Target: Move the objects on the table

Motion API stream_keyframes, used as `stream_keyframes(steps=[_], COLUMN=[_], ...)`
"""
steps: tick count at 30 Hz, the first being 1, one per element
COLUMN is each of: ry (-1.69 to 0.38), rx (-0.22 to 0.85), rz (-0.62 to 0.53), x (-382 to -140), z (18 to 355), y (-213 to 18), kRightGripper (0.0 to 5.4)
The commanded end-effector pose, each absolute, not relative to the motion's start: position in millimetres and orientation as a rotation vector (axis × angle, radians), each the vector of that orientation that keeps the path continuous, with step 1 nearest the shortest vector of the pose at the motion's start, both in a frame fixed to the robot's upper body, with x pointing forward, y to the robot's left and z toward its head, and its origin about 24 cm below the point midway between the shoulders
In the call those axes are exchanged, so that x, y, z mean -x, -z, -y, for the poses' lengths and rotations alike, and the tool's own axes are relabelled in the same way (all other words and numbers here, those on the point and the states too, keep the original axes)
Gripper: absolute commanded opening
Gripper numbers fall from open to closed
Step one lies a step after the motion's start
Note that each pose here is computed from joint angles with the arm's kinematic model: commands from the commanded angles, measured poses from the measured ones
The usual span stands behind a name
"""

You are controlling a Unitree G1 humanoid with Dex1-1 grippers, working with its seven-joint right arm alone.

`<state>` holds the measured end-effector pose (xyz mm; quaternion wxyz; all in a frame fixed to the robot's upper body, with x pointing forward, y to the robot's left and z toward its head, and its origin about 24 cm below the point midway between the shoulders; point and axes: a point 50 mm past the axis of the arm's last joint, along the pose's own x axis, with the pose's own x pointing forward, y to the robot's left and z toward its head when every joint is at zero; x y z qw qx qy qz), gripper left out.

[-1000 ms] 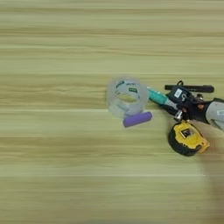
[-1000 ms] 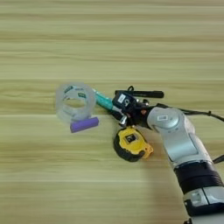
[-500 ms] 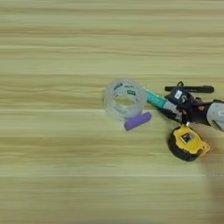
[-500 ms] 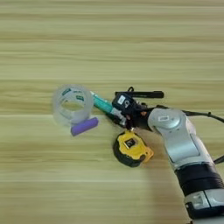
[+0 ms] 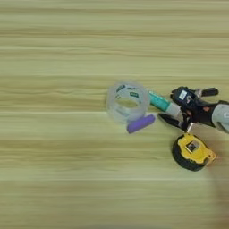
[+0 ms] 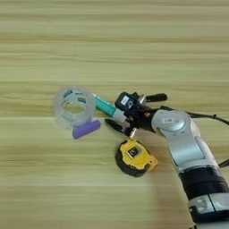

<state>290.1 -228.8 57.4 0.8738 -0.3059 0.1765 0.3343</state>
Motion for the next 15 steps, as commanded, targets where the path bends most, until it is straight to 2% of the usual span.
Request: stream_keyframes(steps=[1, 4, 15], ry=[-0.614, -0.603, -0.538], rx=[0.67, 0.655, 0.62], rz=[-0.132, -0.097, -0.003], x=[-311.1, -312.0, -317.0], z=[227.0, 226.0, 228.6], y=[-109.6, -114.0, -129.7], kRightGripper=[4.98, 5.38, 5.38])
